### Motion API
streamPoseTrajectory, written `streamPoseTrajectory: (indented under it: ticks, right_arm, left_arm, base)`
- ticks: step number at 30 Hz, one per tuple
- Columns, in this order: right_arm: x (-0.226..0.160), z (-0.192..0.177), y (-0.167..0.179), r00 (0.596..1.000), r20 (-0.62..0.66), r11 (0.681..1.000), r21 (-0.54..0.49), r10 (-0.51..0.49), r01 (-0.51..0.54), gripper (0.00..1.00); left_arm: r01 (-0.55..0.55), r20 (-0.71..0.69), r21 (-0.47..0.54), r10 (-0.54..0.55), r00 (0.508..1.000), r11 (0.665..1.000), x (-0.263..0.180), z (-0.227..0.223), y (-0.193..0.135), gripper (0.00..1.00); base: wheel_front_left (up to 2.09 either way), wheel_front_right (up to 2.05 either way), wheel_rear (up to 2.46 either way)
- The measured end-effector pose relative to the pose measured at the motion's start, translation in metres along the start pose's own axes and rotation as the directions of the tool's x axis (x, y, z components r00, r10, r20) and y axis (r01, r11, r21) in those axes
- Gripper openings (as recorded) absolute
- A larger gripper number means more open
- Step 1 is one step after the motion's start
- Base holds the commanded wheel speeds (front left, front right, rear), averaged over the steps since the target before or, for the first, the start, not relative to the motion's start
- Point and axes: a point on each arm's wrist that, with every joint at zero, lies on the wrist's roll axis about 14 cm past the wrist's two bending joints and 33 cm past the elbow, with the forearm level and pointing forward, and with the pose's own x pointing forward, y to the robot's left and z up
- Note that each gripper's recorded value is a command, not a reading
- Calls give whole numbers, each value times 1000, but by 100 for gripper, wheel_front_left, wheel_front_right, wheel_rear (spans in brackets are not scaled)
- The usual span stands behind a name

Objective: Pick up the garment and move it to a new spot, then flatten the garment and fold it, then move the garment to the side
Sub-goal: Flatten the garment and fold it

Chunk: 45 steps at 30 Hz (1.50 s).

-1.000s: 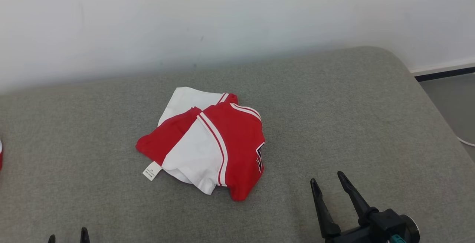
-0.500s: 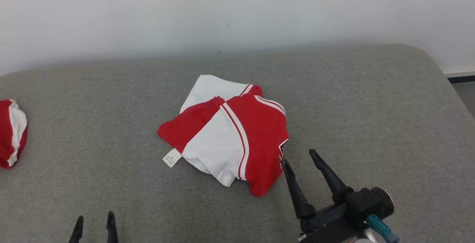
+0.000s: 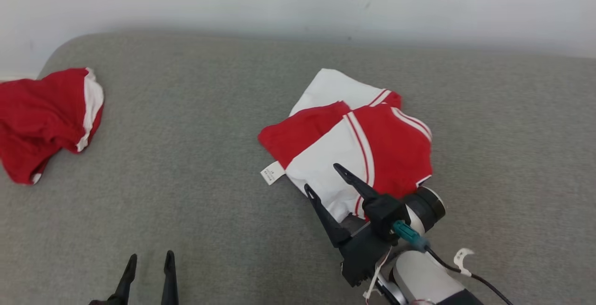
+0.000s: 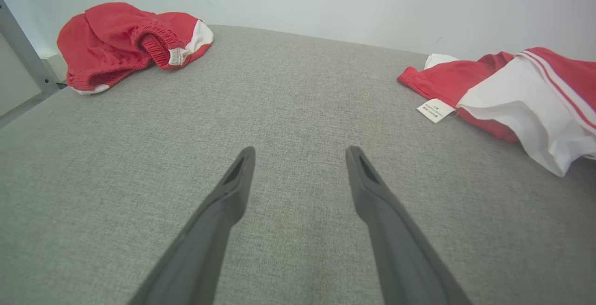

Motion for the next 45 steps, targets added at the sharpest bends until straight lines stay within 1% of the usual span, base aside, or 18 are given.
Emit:
streamPoseTrajectory:
  ticks: [5, 9, 13, 17, 18, 19, 20, 21, 22, 23, 26, 29, 33, 36, 39, 41, 43, 45]
  right_arm:
    - [18, -33, 0, 994, -105, 999, -15, 29, -31, 100]
    - [27, -58, 0, 982, -185, 998, -23, 45, -50, 100]
    - [34, -71, 0, 972, -228, 998, -32, 51, -60, 100]
    - [31, -82, -3, 960, -277, 997, -42, 46, -60, 100]
    - [31, -82, -2, 959, -279, 997, -42, 46, -60, 93]
    - [31, -82, -2, 958, -282, 997, -42, 47, -61, 80]
    - [30, -82, -1, 959, -280, 997, -40, 48, -62, 47]
    - [30, -81, -1, 959, -281, 997, -40, 48, -62, 34]
    - [30, -81, -1, 957, -285, 997, -40, 47, -60, 13]
    - [30, -79, -1, 958, -282, 998, -36, 45, -57, 0]
    - [30, -74, -4, 962, -272, 999, -30, 35, -45, 0]
    - [34, -61, -7, 973, -230, 999, -30, 25, -33, 0]
    - [44, -22, -24, 994, -103, 1000, 0, -30, 30, 0]
    - [49, 22, -53, 993, 25, 993, 11, -115, 115, 0]
    - [40, 66, -89, 963, 158, 975, 17, -220, 220, 0]
    - [25, 83, -114, 932, 210, 954, 22, -297, 299, 0]
    - [4, 88, -136, 897, 233, 925, 37, -375, 377, 0]
    - [-18, 84, -155, 867, 231, 895, 42, -441, 444, 0]
  left_arm:
    - [-47, -21, -5, 46, 999, 999, -5, -6, 13, 100]
    - [-63, -33, -2, 63, 997, 998, -5, -9, 17, 100]
    - [-86, -48, -12, 86, 995, 996, -9, -13, 23, 100]
    - [-93, -54, -22, 92, 994, 995, -11, -15, 24, 100]
    - [-93, -55, -25, 91, 994, 995, -11, -15, 23, 100]
    - [-92, -54, -27, 90, 994, 995, -11, -15, 23, 100]
    - [-91, -54, -28, 89, 995, 995, -11, -15, 23, 100]
    - [-89, -53, -29, 87, 995, 996, -11, -15, 22, 100]
    - [-88, -52, -31, 86, 995, 996, -11, -15, 22, 100]
    - [-86, -51, -34, 85, 995, 996, -11, -14, 21, 100]
    - [-80, -47, -37, 78, 996, 996, -11, -14, 19, 100]
    - [-75, -42, -40, 73, 996, 996, -10, -12, 18, 100]
    - [-68, -32, -42, 67, 997, 997, -9, -9, 16, 100]
    - [-59, -24, -42, 58, 998, 997, -8, -8, 14, 100]
    - [-36, -15, -38, 35, 999, 999, -4, -5, 7, 100]
    - [-16, -10, -38, 16, 1000, 999, -1, -3, 2, 100]
    - [6, -6, -38, -6, 1000, 999, 3, -2, -5, 100]
    - [26, 0, -38, -26, 1000, 999, 6, -1, -11, 100]
  base:
    - [0, 0, 0]
    - [0, 0, 0]
    - [0, 0, 0]
    - [0, 0, 0]
    - [0, 0, 0]
    - [0, 0, 0]
    - [0, 0, 0]
    - [0, 0, 0]
    - [0, 0, 0]
    - [0, 0, 0]
    - [0, 0, 0]
    - [0, 0, 0]
    - [0, 0, 0]
    - [0, 0, 0]
    - [0, 0, 0]
    - [0, 0, 0]
    - [0, 0, 0]
    - [0, 0, 0]
